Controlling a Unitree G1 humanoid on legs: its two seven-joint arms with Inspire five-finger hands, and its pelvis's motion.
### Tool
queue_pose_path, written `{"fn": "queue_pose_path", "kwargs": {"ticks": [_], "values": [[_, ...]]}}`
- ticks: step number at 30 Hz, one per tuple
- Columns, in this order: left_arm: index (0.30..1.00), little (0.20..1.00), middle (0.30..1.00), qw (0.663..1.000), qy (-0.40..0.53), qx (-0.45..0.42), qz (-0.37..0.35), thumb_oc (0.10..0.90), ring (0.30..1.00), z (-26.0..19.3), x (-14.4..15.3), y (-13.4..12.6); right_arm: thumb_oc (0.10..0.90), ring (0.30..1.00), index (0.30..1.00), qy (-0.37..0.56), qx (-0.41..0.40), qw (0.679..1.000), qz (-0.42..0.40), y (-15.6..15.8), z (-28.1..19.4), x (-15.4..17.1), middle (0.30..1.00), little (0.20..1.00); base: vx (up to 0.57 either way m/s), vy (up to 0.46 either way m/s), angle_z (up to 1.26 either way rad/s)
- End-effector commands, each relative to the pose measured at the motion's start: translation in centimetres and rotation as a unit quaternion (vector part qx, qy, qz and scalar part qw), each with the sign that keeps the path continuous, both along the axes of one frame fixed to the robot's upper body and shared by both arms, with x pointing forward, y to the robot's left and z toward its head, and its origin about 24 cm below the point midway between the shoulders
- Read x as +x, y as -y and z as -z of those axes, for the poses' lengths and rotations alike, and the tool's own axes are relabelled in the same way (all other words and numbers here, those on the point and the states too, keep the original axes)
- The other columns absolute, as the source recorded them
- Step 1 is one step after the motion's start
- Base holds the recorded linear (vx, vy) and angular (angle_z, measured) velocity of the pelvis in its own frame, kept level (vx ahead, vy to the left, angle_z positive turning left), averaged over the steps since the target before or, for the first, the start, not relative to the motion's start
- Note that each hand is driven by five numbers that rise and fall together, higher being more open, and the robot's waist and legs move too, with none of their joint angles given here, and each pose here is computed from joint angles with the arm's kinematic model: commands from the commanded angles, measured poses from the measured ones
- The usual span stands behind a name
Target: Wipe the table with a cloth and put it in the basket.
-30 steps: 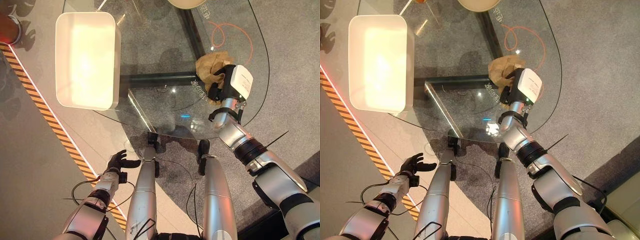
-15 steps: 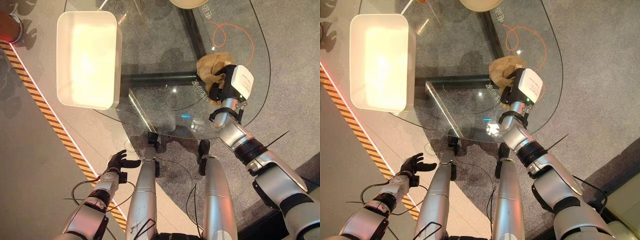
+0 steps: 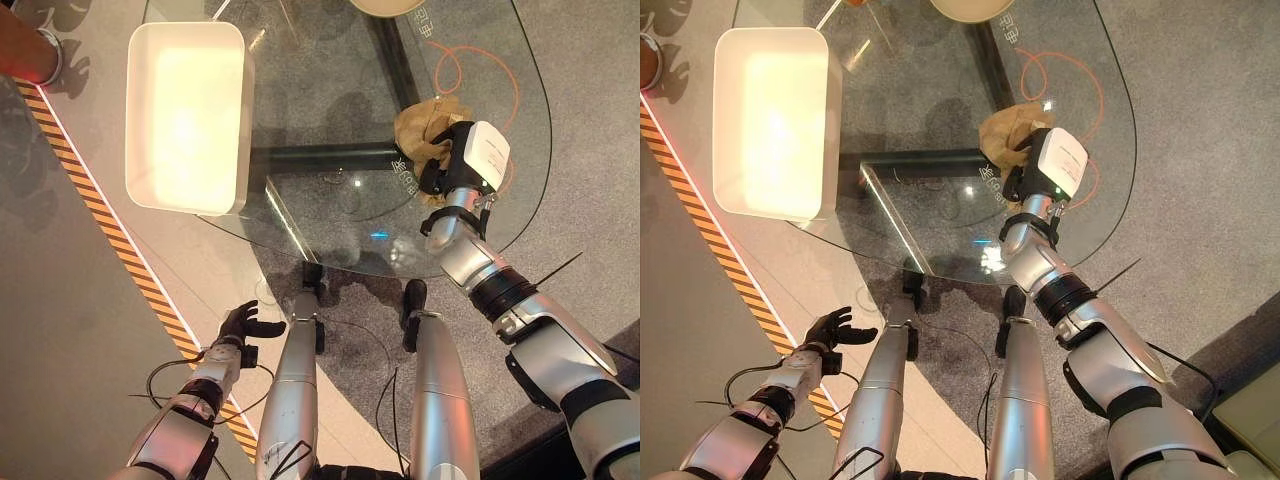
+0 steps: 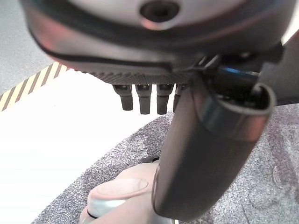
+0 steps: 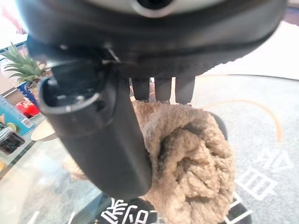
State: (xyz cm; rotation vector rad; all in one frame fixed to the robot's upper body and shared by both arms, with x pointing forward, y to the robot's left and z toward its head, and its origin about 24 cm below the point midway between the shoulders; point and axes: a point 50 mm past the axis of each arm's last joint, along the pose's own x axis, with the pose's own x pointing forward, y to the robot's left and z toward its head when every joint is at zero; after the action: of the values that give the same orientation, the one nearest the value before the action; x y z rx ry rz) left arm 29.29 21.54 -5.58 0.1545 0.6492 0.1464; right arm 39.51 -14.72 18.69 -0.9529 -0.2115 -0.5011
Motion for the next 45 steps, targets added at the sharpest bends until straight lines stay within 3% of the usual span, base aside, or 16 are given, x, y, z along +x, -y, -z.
{"fn": "queue_pose_path", "kwargs": {"ticks": [1,11,30,39,45], "values": [[0.900,0.900,0.900,1.000,-0.020,0.019,0.011,0.800,0.900,0.7,-0.5,0.3,0.100,0.300,0.300,0.131,-0.062,0.980,-0.138,-6.5,-6.8,-0.7,0.300,0.200,0.01,0.034,0.01],[0.900,0.900,0.900,0.999,-0.019,0.015,0.021,0.800,0.900,0.6,-0.3,1.3,0.100,0.300,0.300,0.135,-0.142,0.953,-0.230,-10.6,-7.5,-2.1,0.300,0.200,0.01,0.014,0.07],[0.900,0.900,0.900,0.999,-0.020,0.016,0.033,0.800,0.900,0.6,-0.2,1.9,0.100,0.300,0.300,0.082,-0.247,0.901,-0.348,-15.4,-4.9,-4.1,0.300,0.200,0.00,0.002,0.03],[0.900,0.900,0.900,0.999,-0.022,0.015,0.038,0.800,0.900,0.5,-0.1,1.9,0.100,0.300,0.300,0.052,-0.275,0.881,-0.381,-16.4,-3.4,-4.8,0.300,0.200,0.00,0.001,0.02],[0.900,0.900,0.900,0.999,-0.022,0.017,0.041,0.800,0.900,0.3,0.2,2.0,0.100,0.300,0.300,0.051,-0.275,0.890,-0.359,-15.8,-3.0,-4.4,0.300,0.200,0.00,0.000,0.00]]}}
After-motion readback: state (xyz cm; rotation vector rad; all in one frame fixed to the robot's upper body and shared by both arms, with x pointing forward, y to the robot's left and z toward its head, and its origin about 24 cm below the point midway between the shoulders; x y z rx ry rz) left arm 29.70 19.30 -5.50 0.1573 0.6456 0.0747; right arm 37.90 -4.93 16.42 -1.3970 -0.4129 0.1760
